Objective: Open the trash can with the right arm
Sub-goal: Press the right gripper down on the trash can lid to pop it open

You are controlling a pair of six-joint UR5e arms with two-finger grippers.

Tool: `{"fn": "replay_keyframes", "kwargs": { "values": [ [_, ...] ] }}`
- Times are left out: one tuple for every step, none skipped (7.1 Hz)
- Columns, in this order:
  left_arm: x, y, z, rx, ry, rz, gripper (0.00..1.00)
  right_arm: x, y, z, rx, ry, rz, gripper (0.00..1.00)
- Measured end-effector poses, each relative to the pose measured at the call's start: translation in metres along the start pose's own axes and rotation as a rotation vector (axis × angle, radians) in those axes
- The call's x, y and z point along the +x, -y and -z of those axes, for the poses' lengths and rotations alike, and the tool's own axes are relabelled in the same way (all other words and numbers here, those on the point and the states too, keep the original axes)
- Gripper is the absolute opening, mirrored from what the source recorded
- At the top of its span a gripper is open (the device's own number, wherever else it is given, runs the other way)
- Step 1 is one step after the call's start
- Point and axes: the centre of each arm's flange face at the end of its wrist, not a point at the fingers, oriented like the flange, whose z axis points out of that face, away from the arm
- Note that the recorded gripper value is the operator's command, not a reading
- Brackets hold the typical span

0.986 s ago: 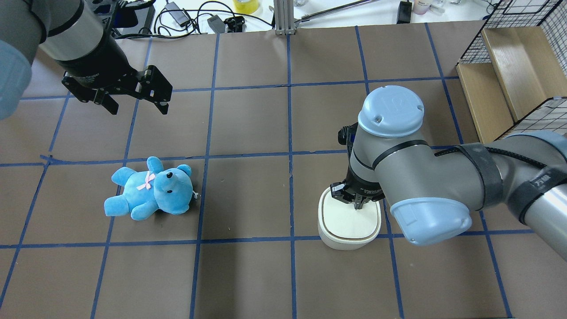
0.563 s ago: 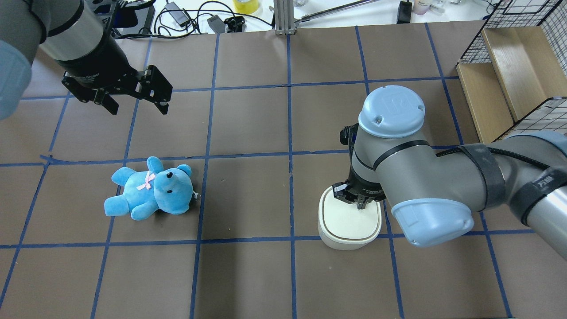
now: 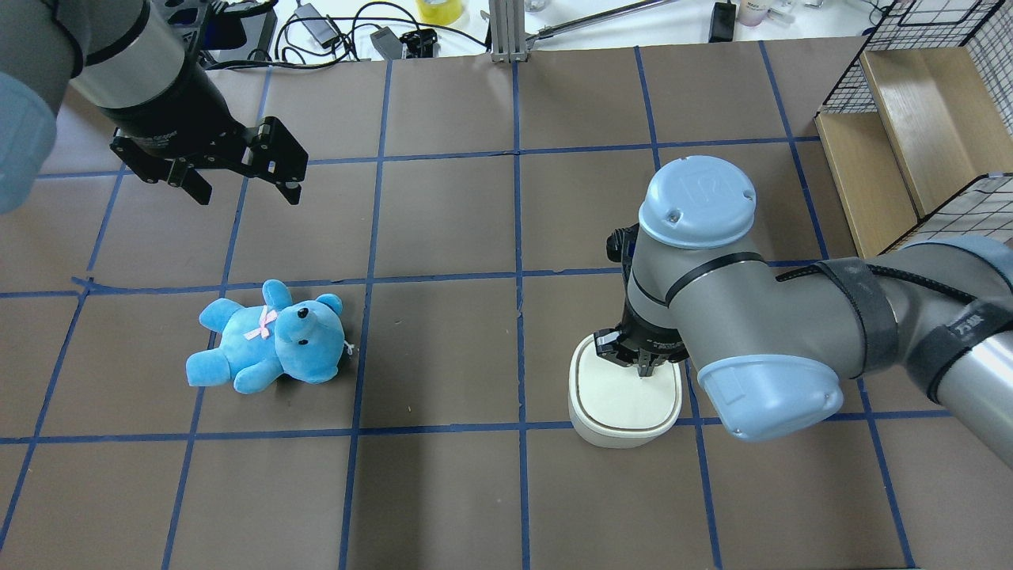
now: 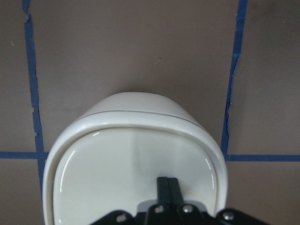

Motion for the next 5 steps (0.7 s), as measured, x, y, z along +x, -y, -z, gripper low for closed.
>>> {"fn": "replay_keyframes", "kwargs": {
  "values": [
    [0.0, 0.0, 0.0, 0.0, 0.0, 0.0, 1.0, 0.0, 0.0, -0.001, -0.001, 0.0, 0.001, 0.0],
    [0.0, 0.0, 0.0, 0.0, 0.0, 0.0, 1.0, 0.0, 0.0, 0.0, 0.0, 0.0, 0.002, 0.0],
    [0.0, 0.0, 0.0, 0.0, 0.0, 0.0, 1.0, 0.0, 0.001, 0.004, 0.009, 0.002, 0.002, 0.0],
    [0.0, 0.0, 0.0, 0.0, 0.0, 0.0, 1.0, 0.0, 0.002, 0.011, 0.018, 0.004, 0.002, 0.0],
    [0.0, 0.0, 0.0, 0.0, 0.0, 0.0, 1.0, 0.0, 0.005, 0.024, 0.022, 0.005, 0.0, 0.0]
  ]
}}
